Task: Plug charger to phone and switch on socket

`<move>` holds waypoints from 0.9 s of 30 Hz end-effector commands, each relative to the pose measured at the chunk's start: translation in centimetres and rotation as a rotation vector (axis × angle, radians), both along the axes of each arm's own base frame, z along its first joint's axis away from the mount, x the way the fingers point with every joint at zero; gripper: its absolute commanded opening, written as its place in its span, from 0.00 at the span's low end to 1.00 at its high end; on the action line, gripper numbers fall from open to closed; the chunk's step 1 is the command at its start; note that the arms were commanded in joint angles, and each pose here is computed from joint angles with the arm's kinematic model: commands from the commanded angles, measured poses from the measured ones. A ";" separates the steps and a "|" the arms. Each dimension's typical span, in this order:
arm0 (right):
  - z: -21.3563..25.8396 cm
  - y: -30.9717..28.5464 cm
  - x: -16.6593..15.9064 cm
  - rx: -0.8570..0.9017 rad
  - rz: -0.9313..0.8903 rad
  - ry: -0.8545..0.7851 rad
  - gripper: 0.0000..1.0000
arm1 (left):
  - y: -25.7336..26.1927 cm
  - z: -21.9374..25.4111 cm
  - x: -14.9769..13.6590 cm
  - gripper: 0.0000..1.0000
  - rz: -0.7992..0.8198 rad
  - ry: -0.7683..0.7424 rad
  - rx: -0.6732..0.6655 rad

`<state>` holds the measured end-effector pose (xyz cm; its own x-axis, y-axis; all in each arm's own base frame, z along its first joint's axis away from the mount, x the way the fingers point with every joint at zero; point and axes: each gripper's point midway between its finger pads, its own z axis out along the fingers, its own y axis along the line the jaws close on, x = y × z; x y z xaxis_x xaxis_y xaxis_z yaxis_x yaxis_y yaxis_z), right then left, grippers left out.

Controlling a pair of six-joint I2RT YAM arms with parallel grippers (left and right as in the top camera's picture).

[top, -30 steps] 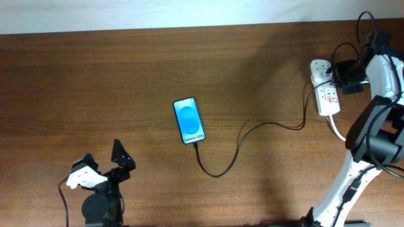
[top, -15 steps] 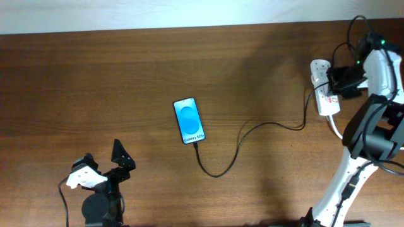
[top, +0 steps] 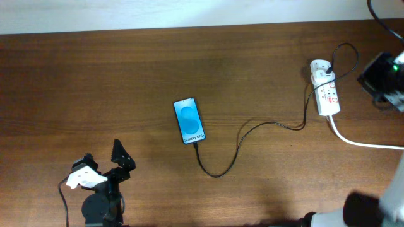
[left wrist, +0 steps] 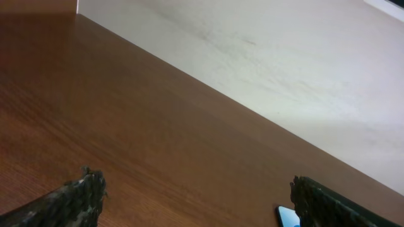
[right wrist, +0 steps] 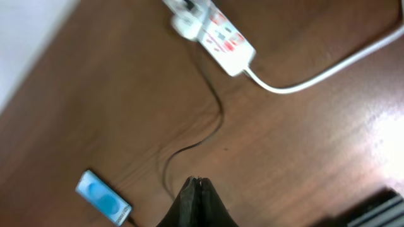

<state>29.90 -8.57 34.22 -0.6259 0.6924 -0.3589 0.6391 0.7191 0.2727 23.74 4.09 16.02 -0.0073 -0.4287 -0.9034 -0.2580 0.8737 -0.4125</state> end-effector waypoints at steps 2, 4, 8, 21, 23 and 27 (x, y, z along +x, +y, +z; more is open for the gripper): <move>7.0 2.8 -6.7 -0.152 0.129 -0.247 0.11 | -0.1 -0.4 0.0 0.99 -0.003 0.004 -0.008; 10.0 4.2 -11.1 -0.254 0.180 -0.376 0.68 | -0.1 -0.4 0.0 0.99 -0.003 0.004 -0.008; 12.8 6.3 -17.8 -0.339 0.164 -0.562 0.98 | -0.1 -0.4 0.0 0.99 -0.003 0.004 -0.008; 14.1 8.9 -25.6 -0.485 0.202 -0.753 0.98 | -0.1 -0.4 0.0 0.99 -0.003 0.004 -0.008; 13.3 10.1 -24.9 -0.483 0.311 -0.738 0.98 | -0.1 -0.4 0.1 0.99 -0.003 0.004 -0.008; 9.5 9.8 -24.5 -0.451 0.326 -0.641 0.98 | -0.1 -0.4 0.0 0.99 -0.003 0.004 -0.008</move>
<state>5.71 0.88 46.06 -0.2955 0.2490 -0.9223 0.2221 0.9569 0.1871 23.74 4.09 16.03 -0.0070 -0.4287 -0.9034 -0.2579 0.8737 -0.4125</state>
